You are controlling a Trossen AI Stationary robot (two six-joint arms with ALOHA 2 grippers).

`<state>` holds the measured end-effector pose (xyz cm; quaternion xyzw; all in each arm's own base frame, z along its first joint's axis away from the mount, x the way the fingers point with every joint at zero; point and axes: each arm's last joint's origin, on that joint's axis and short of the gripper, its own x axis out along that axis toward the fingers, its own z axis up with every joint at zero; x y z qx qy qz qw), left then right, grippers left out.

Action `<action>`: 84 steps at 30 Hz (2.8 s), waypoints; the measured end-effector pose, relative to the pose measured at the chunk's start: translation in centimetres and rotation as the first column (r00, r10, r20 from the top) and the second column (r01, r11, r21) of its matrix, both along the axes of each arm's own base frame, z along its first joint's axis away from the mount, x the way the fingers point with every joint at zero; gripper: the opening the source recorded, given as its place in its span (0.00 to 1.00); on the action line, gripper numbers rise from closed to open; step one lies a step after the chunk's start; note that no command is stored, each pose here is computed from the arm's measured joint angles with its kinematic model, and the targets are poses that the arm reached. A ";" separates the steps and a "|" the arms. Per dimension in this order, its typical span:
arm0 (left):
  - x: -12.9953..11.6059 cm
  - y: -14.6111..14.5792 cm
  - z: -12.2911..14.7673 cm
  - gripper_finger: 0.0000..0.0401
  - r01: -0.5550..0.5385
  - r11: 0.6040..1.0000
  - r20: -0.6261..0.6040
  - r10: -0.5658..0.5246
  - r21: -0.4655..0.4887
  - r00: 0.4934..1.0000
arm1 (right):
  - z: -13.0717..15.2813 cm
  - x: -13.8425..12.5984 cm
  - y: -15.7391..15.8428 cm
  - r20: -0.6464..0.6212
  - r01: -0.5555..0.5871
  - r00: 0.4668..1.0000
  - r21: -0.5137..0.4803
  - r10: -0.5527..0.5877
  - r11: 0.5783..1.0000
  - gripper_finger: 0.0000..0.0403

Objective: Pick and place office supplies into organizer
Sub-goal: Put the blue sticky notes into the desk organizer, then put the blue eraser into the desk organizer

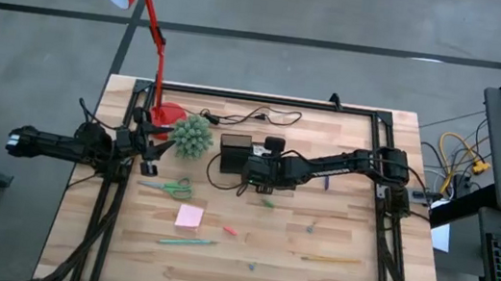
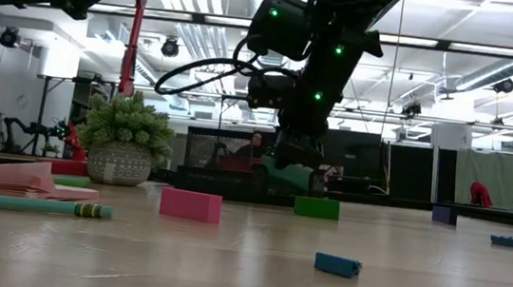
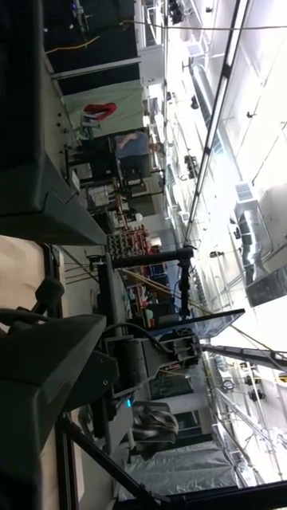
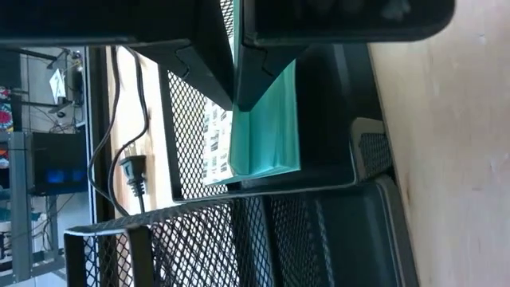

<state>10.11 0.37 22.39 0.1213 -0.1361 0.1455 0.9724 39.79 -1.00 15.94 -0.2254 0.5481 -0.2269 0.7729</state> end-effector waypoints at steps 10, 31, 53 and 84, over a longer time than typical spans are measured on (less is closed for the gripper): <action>0.0 0.0 0.0 0.35 0.000 1.000 0.000 0.000 0.000 1.000 | -0.2 -0.1 0.0 -0.011 -0.005 1.000 0.002 0.005 1.000 0.02; 0.0 0.0 0.0 0.35 0.000 1.000 -0.001 0.000 0.000 1.000 | -0.3 -0.1 0.1 -0.006 -0.027 1.000 0.072 0.027 0.997 0.04; 0.0 0.0 0.0 0.35 0.000 1.000 -0.001 0.000 0.000 1.000 | 0.7 0.5 0.0 0.022 -0.025 0.999 0.064 0.024 0.998 0.31; 0.0 0.0 0.0 0.35 0.001 1.000 -0.003 -0.001 0.000 1.000 | 8.2 -0.5 0.0 -0.108 0.500 0.847 0.493 -0.520 0.712 0.21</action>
